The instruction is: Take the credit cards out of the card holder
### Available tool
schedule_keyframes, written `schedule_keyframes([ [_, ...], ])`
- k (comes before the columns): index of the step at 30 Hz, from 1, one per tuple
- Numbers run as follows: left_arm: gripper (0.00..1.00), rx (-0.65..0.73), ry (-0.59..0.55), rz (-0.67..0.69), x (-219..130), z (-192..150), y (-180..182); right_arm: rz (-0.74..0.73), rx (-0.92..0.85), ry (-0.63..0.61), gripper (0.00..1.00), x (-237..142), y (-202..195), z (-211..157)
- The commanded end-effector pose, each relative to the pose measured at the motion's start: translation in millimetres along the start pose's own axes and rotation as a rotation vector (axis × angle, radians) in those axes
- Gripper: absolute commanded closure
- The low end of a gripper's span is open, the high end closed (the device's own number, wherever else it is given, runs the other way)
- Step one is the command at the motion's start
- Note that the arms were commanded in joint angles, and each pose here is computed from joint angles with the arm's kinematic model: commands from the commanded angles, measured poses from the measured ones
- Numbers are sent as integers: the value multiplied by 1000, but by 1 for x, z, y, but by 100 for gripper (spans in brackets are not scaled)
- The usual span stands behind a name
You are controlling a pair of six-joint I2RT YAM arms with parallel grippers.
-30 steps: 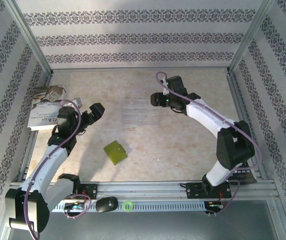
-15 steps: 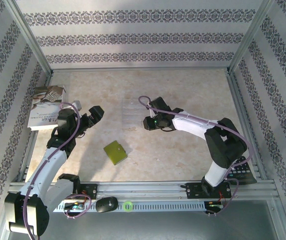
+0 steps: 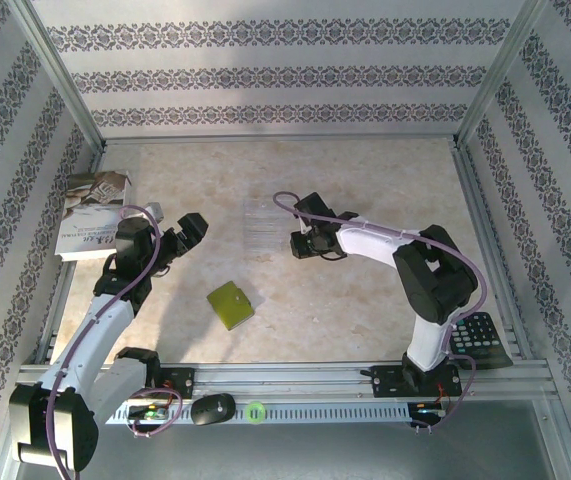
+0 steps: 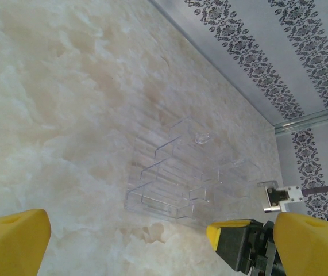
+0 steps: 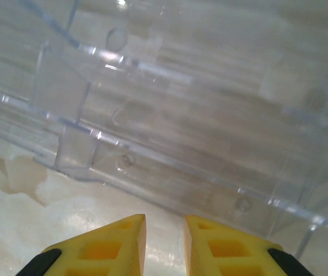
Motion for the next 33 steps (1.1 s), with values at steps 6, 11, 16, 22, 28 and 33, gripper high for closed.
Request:
schedule_keyframes([
  [6,1,24,10,15,-2,-4,0,56,-46,-44,64,-14,12,11],
  [11,1,40,-17,32,-9,-1,0,283,-146,-31,48,-22,67,-4],
  [16,1,37,-40,47,-12,-2,4,424,-217,38,45,-9,114,-23],
  [22,1,34,-33,58,-14,-5,7,506,-314,96,41,-1,155,-42],
  [28,1,44,-41,72,-17,-3,7,471,-340,129,39,6,159,-62],
  [33,1,51,-49,80,-18,-2,6,485,-341,146,39,5,160,-75],
])
Point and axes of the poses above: each hand's point on the last joint's axis, 136 mm out from that joint toward the fingers, its own x axis out along the fingers, its own y axis along the line the jaws close on, z = x × y, the point moved 6 cm from there along -x, back along the fingers, and after that the axes turned 7 degrees about -x, right-handed, at the moved point
